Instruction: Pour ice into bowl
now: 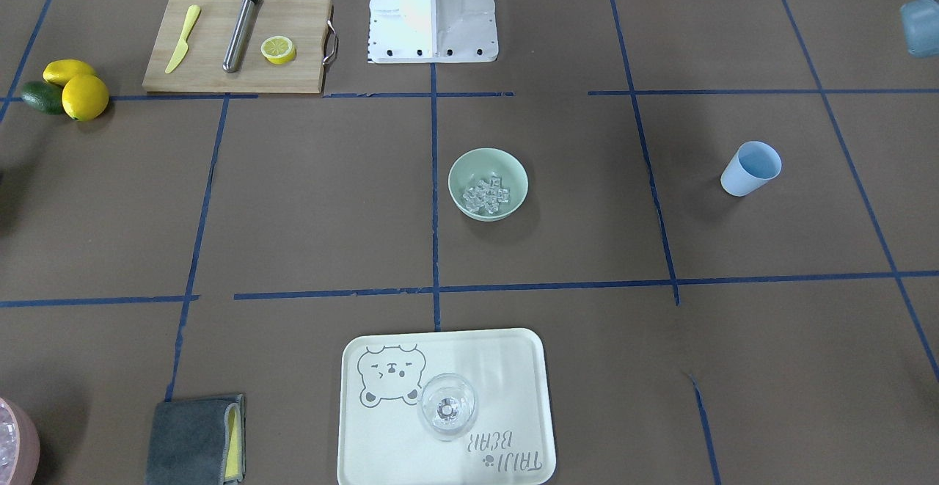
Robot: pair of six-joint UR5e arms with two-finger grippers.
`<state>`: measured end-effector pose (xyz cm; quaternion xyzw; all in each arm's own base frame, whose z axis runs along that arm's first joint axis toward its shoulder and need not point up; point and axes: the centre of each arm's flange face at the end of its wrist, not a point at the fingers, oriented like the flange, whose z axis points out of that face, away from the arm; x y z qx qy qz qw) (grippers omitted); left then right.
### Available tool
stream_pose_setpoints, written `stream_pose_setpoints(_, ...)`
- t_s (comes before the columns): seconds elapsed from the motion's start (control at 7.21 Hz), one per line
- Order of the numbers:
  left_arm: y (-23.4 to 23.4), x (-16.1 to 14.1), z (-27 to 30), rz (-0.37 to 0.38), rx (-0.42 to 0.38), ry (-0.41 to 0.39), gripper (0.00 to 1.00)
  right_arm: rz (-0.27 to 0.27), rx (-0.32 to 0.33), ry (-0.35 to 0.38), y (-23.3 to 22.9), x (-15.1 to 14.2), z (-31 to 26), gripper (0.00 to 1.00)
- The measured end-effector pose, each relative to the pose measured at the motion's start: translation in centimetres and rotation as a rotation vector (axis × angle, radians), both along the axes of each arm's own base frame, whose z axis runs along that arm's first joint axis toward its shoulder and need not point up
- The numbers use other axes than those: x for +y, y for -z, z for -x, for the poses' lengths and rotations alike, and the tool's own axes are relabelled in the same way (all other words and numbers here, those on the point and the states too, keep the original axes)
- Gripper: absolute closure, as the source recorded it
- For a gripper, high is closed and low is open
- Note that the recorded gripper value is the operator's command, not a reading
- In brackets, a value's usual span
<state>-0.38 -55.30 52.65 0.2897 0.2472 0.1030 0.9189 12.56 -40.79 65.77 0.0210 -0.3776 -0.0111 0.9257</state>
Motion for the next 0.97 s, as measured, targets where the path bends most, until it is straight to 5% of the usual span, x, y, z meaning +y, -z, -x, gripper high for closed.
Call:
stream_pose_setpoints(0.28,-4.9,0.2,1.8,0.275,0.014,-0.035,0.0,-0.001,-0.001,0.0,0.1,0.0,0.0,0.0)
stream_pose_setpoints(0.56,-9.8,2.7,5.9,0.507,0.169,-0.05,0.0,-0.006,-0.007,-0.004,0.5,-0.1,0.0,0.0)
stream_pose_setpoints(0.97,-10.6,7.4,8.7,0.566,0.266,-0.011,0.0,-0.07,-0.034,-0.006,3.8,-0.9,0.3,0.0)
